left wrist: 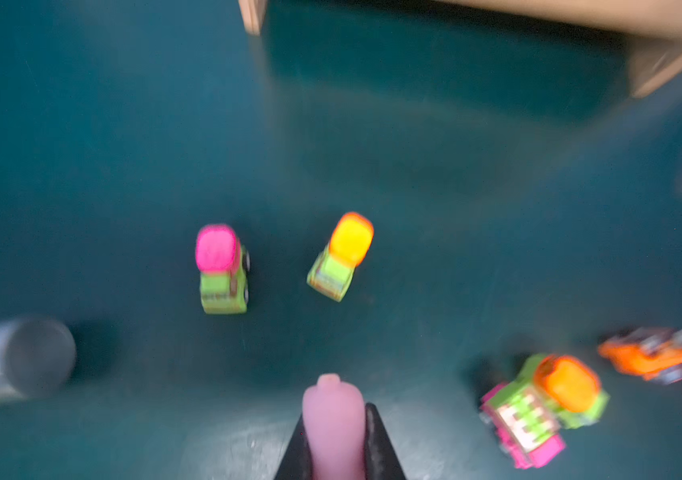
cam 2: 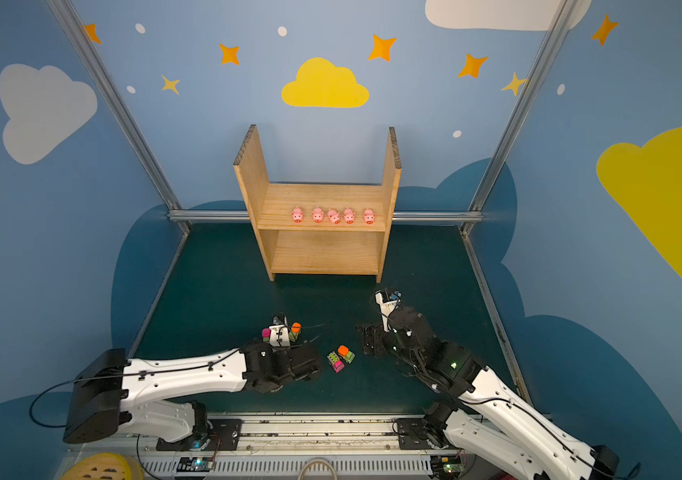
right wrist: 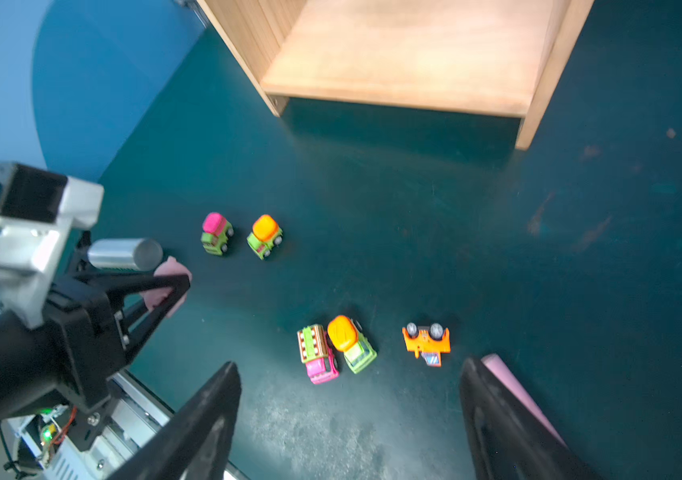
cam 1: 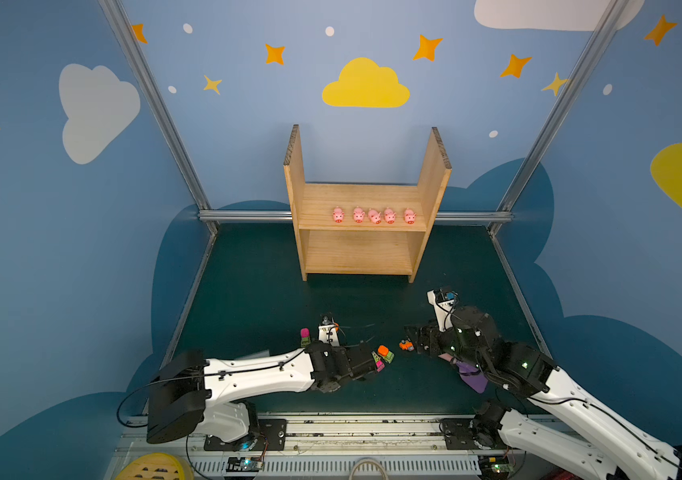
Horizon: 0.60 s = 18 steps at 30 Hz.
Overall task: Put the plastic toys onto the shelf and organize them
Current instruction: 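Carry the pink pig with the left gripper up to the upper shelf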
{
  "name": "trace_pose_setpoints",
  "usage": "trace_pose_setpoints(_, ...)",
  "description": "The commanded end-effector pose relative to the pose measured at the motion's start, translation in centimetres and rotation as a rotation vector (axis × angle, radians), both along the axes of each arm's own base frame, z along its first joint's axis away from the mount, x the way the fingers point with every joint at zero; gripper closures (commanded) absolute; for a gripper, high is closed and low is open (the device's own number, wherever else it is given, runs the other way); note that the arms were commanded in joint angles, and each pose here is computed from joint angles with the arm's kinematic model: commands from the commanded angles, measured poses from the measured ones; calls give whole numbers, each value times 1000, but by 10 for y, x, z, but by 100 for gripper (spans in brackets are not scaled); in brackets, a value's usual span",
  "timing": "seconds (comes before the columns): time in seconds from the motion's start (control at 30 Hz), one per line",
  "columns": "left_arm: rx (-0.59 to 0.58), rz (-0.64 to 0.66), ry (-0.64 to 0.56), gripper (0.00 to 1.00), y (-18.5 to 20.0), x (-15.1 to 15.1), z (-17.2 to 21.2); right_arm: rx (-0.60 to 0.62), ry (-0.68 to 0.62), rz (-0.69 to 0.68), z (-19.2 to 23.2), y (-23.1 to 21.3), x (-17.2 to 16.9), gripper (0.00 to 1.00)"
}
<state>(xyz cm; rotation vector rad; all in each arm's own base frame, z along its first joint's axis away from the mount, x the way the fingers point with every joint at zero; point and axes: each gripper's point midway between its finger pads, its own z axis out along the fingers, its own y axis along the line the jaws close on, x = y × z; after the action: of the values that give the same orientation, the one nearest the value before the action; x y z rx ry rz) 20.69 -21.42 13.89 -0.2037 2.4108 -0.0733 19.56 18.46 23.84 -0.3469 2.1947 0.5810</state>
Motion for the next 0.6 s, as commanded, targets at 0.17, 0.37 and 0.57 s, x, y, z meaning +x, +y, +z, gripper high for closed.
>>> trace_pose_setpoints(0.17,103,-55,-142,81,35,59,115,-25,-128,-48,56,-13,12,19)
trace_pose_setpoints(0.37,97,-52,-189,79,42,107,172,-24,-170,-25,85,0,23,19)
trace_pose_setpoints(0.57,85,-54,-195,79,42,166,199,-45,-179,-4,97,17,41,19)
